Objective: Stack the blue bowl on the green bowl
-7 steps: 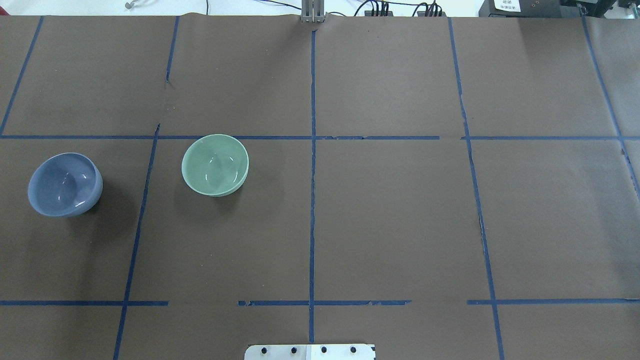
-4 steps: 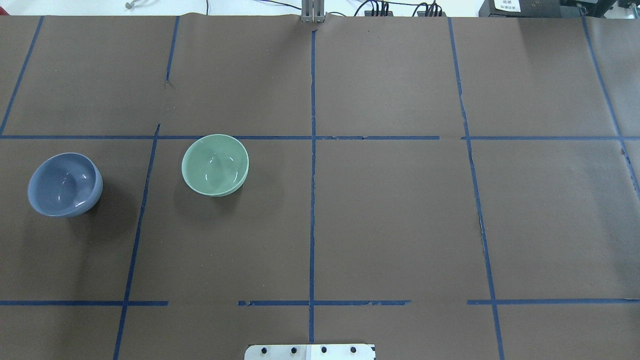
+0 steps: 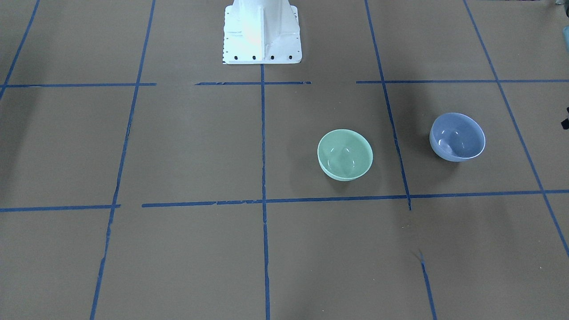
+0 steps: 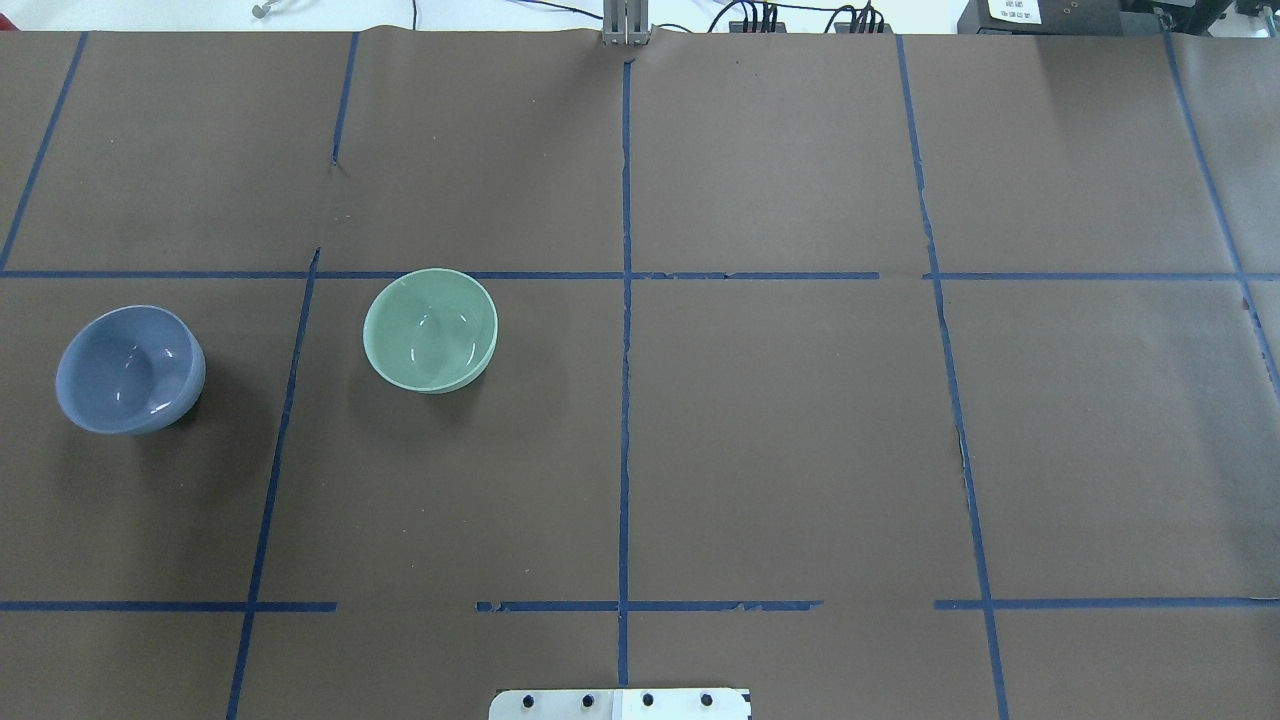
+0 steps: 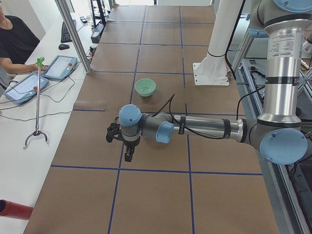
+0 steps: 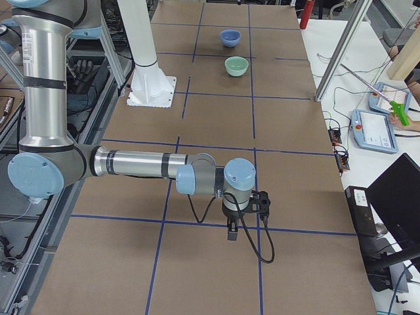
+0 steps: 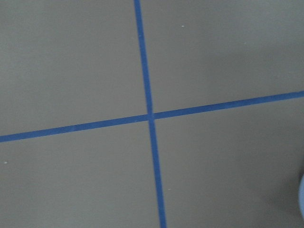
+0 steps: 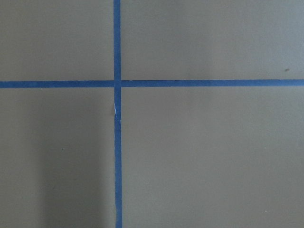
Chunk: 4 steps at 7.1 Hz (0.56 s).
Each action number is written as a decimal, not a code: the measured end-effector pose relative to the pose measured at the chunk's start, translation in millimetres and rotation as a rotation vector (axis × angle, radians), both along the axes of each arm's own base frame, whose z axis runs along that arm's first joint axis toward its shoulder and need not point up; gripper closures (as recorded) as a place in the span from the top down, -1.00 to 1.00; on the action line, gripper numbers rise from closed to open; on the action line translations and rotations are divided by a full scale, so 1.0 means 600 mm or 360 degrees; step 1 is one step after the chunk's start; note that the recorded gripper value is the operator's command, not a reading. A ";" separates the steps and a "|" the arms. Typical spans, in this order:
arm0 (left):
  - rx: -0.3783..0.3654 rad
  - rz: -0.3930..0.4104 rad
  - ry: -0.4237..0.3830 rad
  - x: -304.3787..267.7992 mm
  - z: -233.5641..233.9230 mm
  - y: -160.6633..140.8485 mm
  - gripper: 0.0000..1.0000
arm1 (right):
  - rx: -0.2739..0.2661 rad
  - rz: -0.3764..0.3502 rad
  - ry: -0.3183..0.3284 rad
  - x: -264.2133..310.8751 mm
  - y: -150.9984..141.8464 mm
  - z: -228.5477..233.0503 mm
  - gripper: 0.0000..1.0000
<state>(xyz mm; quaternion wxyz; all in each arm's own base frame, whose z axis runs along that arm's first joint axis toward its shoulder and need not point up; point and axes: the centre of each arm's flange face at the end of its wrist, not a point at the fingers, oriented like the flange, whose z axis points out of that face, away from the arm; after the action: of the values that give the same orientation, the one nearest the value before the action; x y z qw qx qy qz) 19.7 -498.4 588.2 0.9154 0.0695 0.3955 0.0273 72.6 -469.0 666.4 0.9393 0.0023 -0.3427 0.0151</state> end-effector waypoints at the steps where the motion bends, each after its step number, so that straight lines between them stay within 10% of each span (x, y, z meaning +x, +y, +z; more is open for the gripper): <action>1: -0.0054 -0.0035 0.0017 0.052 -0.040 0.005 1.00 | 0.0000 0.0000 0.0000 0.000 0.000 0.000 1.00; 4: -0.0120 -0.0118 0.0020 0.171 -0.046 0.033 1.00 | 0.0000 0.0000 0.0000 0.000 0.000 0.000 1.00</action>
<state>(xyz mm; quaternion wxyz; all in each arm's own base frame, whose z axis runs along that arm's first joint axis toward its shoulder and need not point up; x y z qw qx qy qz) 122.4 -478.3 560.9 0.9153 0.0498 0.3991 -0.0219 72.6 -469.0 666.4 0.9393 0.0023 -0.3427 0.0151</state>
